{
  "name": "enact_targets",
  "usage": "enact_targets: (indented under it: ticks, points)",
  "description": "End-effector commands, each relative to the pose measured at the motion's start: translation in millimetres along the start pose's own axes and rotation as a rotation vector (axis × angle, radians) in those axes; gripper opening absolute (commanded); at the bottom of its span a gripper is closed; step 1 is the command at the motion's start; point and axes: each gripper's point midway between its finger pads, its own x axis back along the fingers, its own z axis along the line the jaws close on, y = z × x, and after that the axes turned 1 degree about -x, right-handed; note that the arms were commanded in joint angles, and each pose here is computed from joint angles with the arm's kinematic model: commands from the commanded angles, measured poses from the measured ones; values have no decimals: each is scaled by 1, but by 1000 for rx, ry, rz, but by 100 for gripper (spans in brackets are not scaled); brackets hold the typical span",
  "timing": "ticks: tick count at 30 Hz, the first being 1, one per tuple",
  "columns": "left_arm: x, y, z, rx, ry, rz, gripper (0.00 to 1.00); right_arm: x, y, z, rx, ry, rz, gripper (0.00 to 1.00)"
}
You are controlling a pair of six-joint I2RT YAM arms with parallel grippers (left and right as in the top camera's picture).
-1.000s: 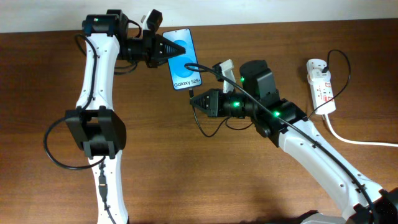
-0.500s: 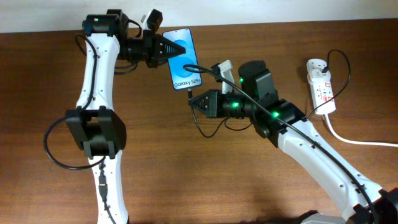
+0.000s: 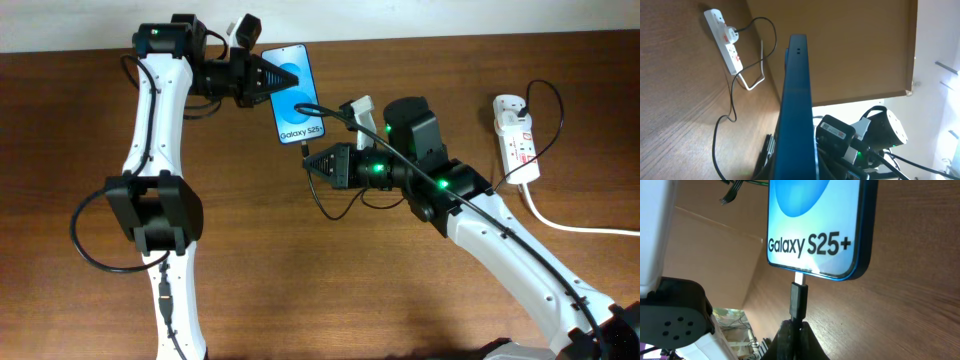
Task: Plug charger to phone and switch on socket
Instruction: 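Push the USB-C plug into the phone's bottom port with the right gripper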
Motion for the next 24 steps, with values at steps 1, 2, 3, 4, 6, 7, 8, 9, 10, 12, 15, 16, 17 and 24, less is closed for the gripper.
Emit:
enact_targets:
  ticks: [1,2,3,4,6,7,8,9,10,12,15,16,17,24]
  points:
    - [-1,4,-21,-56,-54,-15,0,-2,-2,4,3,16,10,4]
    - [-2,3,-21,-57,-54,-13,0,-2,-2,4,4,17,10,4]
    - [-3,3,-21,-57,-55,-11,0,-2,-2,5,4,17,10,4]
    - [-4,3,-21,-57,-56,-9,0,-2,-2,5,4,17,10,4]
    - [-5,2,-21,-56,-57,-6,0,-2,-2,4,3,16,10,4]
    - [-7,2,-22,-56,-58,-3,0,-2,-2,4,3,14,8,4]
    - [-7,1,-22,-56,-58,-2,0,-2,-1,4,3,12,7,4]
    - [-8,1,-22,-56,-58,-1,0,-2,-1,3,4,10,5,4]
    - [-8,1,-22,-56,-59,-1,0,-2,-1,3,4,8,3,4]
    - [-8,1,-22,-56,-59,-1,0,-2,0,3,6,9,1,4]
    - [-9,1,-22,-55,-60,1,0,-2,1,3,7,4,-5,4]
    - [-9,1,-22,-55,-60,2,0,-2,2,3,8,5,-8,4]
    - [-11,0,-22,-54,-61,5,0,-2,3,4,13,9,-12,4]
    - [-27,-11,-17,-32,-22,56,0,0,12,2,26,-3,-49,4]
